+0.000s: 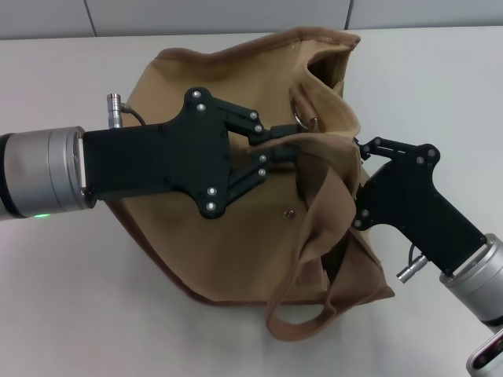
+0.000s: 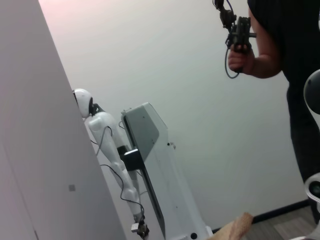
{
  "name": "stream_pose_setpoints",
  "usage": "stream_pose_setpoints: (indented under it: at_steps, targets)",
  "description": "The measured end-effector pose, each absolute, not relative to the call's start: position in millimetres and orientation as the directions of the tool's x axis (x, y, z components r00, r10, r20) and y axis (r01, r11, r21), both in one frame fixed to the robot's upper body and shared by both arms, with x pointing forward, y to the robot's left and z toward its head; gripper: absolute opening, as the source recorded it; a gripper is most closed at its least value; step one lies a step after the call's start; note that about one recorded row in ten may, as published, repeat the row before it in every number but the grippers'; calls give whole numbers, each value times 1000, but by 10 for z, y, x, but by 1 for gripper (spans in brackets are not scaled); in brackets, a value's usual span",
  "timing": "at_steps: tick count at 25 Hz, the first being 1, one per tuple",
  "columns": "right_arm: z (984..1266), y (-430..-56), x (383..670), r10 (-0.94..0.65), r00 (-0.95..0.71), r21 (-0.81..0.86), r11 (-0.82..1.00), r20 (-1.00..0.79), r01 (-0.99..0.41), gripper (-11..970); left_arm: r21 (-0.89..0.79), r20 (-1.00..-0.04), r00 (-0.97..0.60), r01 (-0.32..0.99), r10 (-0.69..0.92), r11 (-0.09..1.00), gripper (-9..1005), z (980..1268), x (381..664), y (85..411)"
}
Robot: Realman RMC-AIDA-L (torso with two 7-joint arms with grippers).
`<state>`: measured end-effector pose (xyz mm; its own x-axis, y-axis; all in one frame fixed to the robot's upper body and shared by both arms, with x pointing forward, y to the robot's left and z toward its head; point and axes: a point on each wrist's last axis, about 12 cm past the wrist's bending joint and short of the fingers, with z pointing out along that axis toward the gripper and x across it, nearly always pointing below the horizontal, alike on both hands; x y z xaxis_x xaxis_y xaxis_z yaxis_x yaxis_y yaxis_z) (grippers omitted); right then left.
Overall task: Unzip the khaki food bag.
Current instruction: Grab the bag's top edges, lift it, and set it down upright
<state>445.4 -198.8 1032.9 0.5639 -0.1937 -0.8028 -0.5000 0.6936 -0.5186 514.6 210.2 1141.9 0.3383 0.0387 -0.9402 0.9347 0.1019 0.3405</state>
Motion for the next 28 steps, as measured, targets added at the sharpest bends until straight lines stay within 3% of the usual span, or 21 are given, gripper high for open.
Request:
stream_pose_setpoints:
  at_steps: [17, 19, 28]
  targets:
    - [10264, -2062, 4382, -219, 526, -503, 712, -822, -490, 8, 322, -944, 329, 931, -13, 170, 90, 11410, 5145, 2161]
    - [10252, -2090, 4363, -228, 519, -501, 720, -824, -480, 8, 317, -938, 342, 914, -61, 252, 90, 11410, 5135, 2246]
    - [10199, -2305, 4275, -245, 473, -470, 761, -846, -448, 9, 273, -944, 319, 896, -81, 350, 91, 11356, 5170, 2347]
